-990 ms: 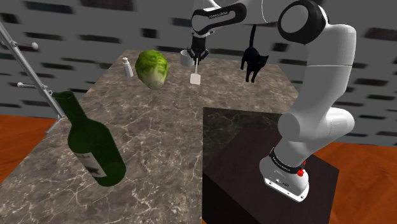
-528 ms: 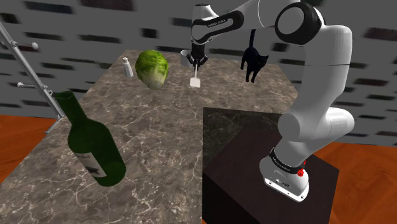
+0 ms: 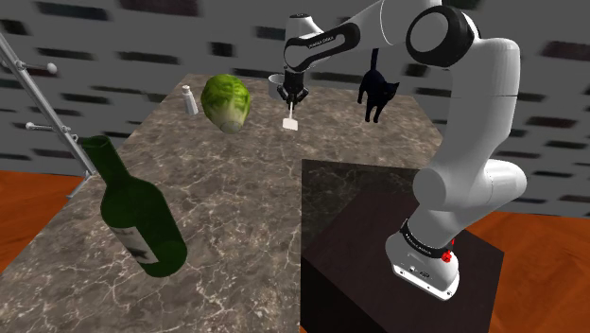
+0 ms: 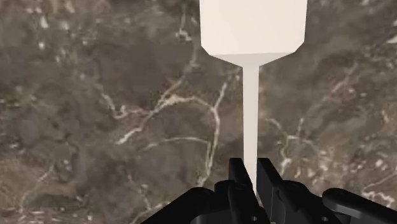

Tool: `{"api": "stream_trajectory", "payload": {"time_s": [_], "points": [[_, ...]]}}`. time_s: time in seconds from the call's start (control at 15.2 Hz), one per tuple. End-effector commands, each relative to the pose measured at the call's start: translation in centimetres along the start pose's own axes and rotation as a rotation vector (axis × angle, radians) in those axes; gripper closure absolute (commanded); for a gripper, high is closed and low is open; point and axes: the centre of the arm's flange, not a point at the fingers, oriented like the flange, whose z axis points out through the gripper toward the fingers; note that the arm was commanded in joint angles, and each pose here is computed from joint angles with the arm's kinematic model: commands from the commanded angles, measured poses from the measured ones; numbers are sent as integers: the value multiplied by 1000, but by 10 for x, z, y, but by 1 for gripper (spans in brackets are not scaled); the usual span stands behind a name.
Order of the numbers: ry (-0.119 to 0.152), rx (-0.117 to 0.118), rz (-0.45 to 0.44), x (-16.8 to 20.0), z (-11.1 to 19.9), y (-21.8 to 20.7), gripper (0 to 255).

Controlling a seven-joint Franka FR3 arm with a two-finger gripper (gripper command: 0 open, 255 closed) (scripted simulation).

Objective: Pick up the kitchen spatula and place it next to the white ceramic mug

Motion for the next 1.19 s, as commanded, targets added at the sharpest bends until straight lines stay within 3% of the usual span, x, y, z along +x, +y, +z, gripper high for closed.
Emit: {"api": "stream_trajectory", "payload": {"time_s": [0.0, 0.13, 0.2, 0.53, 0.79, 1.12], "points": [[0, 0, 0, 0, 0, 0, 255], [0, 0, 0, 0, 0, 0, 255], [0, 0, 0, 0, 0, 0, 0], [0, 0, 0, 0, 0, 0, 0], [0, 0, 0, 0, -50, 0, 0], [0, 0, 0, 0, -50, 0, 0]]}}
